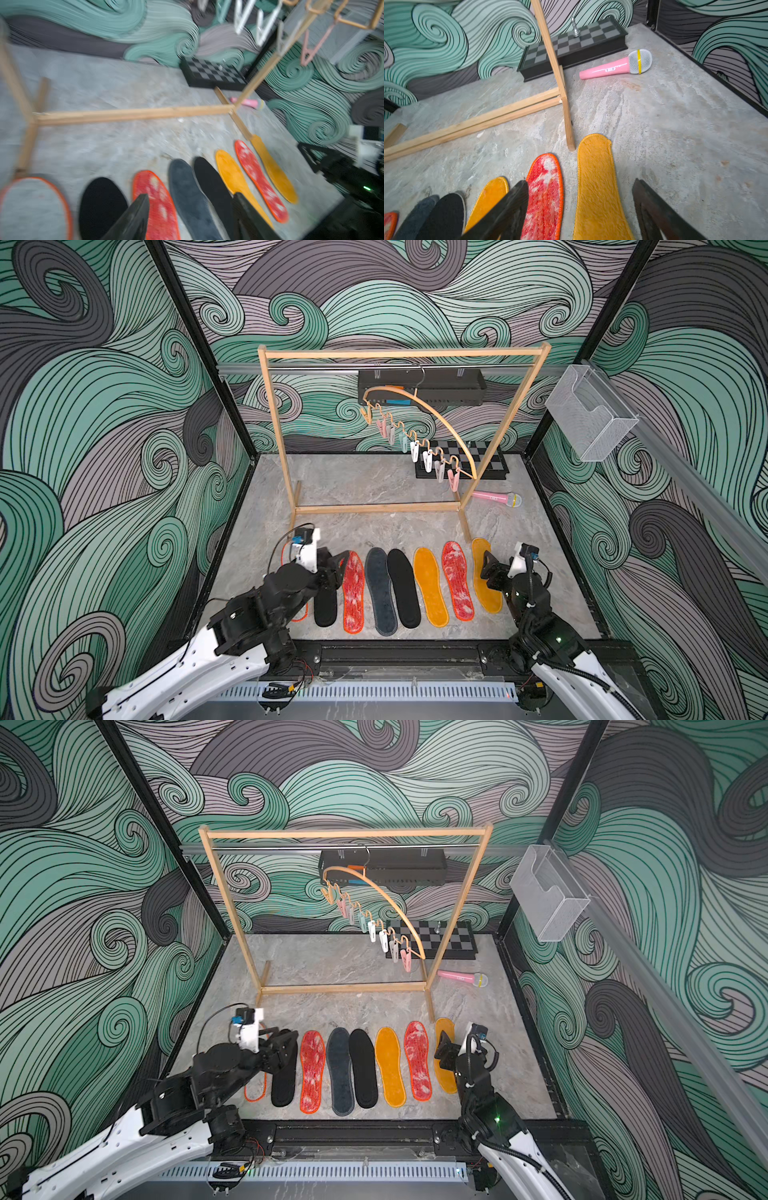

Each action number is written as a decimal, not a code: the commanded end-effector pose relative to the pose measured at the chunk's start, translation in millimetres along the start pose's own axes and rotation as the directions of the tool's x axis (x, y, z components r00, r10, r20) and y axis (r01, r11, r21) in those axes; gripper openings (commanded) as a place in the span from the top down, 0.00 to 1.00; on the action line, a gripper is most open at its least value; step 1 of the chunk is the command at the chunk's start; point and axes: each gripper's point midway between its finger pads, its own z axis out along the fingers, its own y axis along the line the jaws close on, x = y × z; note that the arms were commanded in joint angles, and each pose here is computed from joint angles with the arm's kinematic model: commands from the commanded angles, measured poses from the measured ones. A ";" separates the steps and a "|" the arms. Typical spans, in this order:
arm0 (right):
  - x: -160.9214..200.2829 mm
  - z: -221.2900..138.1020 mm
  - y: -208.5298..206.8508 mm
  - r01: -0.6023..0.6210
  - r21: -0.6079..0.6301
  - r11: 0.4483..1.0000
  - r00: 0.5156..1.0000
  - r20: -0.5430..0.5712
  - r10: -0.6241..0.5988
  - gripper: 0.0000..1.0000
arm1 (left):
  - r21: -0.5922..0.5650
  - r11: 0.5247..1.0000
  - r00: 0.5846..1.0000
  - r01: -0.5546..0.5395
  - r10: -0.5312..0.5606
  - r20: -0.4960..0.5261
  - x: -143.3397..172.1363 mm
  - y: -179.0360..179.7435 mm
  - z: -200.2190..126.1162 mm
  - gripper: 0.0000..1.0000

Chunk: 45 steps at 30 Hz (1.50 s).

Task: Take the shoe insoles off the hanger
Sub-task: Reset both arms

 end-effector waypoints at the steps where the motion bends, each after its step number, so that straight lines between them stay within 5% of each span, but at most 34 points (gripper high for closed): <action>1: -33.4 7.1 26.6 0.033 -0.058 0.998 0.997 0.067 -0.030 0.19 | -0.335 0.942 0.976 0.002 0.071 0.205 -17.3 73.8 -21.3 0.19; 4: -52.7 21.4 26.6 0.075 0.043 0.996 0.995 0.059 -0.077 0.07 | -0.445 0.895 0.950 0.017 0.124 0.286 -20.5 96.7 -30.2 0.01; 12: -60.7 58.9 -2.2 0.016 0.171 0.985 1.000 0.011 -0.018 0.01 | -0.617 0.786 0.933 -0.039 0.250 0.259 -22.7 119.1 -17.9 0.01; 20: -72.1 79.1 -31.2 0.031 0.237 0.971 0.999 0.016 -0.036 0.01 | -0.586 0.808 0.974 -0.056 0.174 0.147 -4.0 151.1 32.1 0.01; 28: -52.7 104.9 -37.8 0.092 0.218 0.972 0.994 0.037 -0.103 0.01 | -0.611 0.774 0.976 -0.167 0.219 0.010 13.2 185.3 77.0 0.01; 33: -56.0 117.6 -27.1 0.102 0.157 0.982 0.988 0.103 -0.119 0.01 | -0.580 0.808 0.986 -0.102 0.159 0.049 12.6 205.7 91.3 0.01; 36: -54.3 126.1 -26.4 0.117 0.147 0.982 0.991 0.050 -0.126 0.01 | -0.556 0.829 0.988 -0.052 0.124 0.092 10.1 215.4 95.8 0.01; 45: -59.1 128.8 -23.1 0.228 0.136 0.964 0.940 0.227 -0.254 0.01 | -0.519 0.850 0.984 -0.087 0.153 0.087 10.4 229.7 136.4 0.03</action>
